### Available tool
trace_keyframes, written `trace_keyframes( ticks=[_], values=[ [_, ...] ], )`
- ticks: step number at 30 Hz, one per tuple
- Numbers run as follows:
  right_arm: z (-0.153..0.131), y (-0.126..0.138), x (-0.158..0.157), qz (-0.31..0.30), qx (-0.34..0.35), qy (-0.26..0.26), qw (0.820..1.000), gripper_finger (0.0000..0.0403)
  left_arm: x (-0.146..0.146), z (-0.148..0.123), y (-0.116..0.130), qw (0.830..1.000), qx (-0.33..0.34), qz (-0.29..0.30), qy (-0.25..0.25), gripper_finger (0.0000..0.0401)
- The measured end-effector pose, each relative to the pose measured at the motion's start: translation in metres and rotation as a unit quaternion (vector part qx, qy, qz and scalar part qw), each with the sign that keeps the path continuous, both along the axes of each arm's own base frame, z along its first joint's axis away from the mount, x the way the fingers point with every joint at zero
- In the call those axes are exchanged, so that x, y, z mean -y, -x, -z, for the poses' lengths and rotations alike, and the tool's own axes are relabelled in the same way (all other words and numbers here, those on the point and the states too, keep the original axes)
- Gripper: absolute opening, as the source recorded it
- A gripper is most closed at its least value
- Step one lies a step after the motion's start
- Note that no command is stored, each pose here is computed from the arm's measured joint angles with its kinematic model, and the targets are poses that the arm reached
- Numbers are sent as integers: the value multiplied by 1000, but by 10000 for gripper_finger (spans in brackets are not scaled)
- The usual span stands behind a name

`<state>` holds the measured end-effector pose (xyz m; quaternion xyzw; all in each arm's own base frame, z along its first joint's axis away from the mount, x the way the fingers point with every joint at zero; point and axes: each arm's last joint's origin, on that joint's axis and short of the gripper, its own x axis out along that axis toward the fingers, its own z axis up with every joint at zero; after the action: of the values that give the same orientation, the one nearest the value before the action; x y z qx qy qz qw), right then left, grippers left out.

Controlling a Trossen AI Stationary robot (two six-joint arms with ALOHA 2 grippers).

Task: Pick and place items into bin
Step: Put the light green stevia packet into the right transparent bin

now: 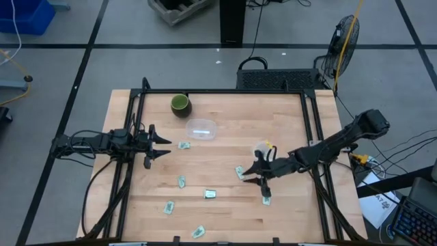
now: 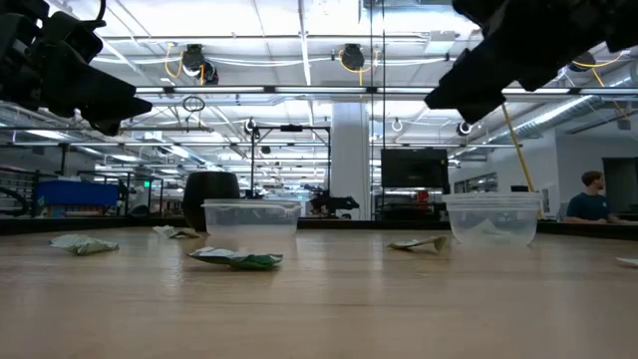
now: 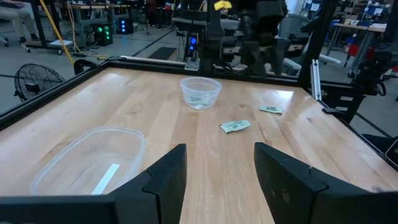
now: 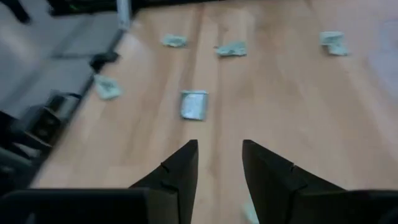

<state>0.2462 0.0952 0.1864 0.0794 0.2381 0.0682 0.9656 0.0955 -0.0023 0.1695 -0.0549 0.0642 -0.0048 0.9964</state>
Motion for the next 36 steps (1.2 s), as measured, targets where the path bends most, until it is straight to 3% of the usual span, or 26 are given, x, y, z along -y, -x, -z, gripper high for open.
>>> trace_keyframes(
  ticks=[5,12,18,22,26,36],
  values=[
    [18,-3,-7,11,-35,31,999,119,0,0,0,1000,0,0,0,191],
    [50,2,-21,54,-66,205,975,120,0,0,0,1000,-1,0,0,191],
    [61,-6,-32,28,-77,273,958,130,0,0,0,1000,-1,0,0,191],
    [64,-19,-43,7,-90,303,949,127,0,0,0,1000,0,0,0,191],
    [71,-28,-47,3,-149,343,927,128,0,0,0,1000,0,0,0,191],
    [76,-25,-50,6,-201,349,915,132,0,0,0,1000,0,0,0,191]
  ],
)
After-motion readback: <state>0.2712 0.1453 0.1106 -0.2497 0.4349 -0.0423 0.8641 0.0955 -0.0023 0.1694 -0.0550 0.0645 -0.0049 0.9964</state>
